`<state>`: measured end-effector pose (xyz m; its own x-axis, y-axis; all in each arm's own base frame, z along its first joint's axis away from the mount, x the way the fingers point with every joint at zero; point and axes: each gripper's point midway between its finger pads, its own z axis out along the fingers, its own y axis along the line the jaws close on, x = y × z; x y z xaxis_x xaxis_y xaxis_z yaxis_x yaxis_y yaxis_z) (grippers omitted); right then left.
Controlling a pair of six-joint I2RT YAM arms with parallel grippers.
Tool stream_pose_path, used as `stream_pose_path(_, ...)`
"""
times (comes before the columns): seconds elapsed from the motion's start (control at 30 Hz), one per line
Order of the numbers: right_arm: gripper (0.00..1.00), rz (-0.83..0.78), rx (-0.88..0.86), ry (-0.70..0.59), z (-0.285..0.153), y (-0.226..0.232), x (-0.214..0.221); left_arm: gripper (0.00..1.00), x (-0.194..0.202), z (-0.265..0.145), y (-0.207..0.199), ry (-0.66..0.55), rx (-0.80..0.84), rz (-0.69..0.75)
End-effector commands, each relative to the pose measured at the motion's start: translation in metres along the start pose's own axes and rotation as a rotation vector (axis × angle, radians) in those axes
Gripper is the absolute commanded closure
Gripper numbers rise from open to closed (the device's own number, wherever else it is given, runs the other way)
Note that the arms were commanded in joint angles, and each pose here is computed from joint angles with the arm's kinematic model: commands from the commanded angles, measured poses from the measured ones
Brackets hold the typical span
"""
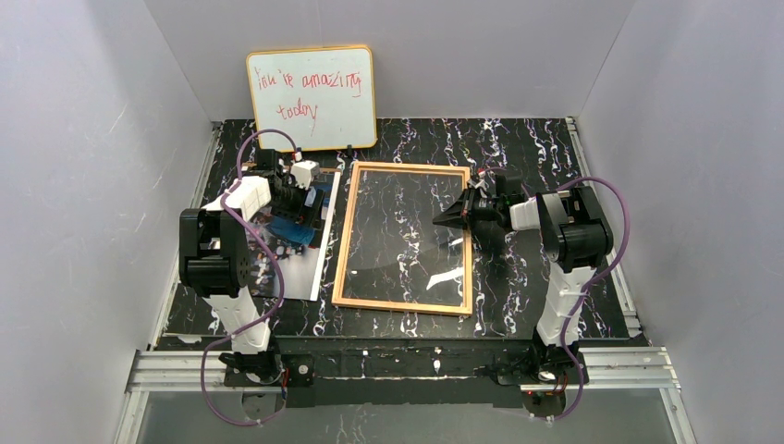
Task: Put the photo into the frame
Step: Place the photo frame item in the photo frame.
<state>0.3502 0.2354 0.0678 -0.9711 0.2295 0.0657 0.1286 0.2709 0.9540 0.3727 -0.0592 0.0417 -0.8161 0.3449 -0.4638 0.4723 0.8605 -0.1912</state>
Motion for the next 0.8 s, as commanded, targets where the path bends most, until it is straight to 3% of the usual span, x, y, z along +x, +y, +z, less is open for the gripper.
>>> stream_pose_path(0.0, 0.99, -0.020, -0.012, 0.030, 0.000, 0.002, -0.002, 0.09, 0.000, -0.005, -0.005, -0.006, 0.000, 0.014)
stream_pose_path(0.77, 0.99, -0.080, -0.049, -0.024, 0.000, 0.017, -0.012, 0.09, 0.002, 0.002, -0.015, 0.007, 0.010, 0.031)
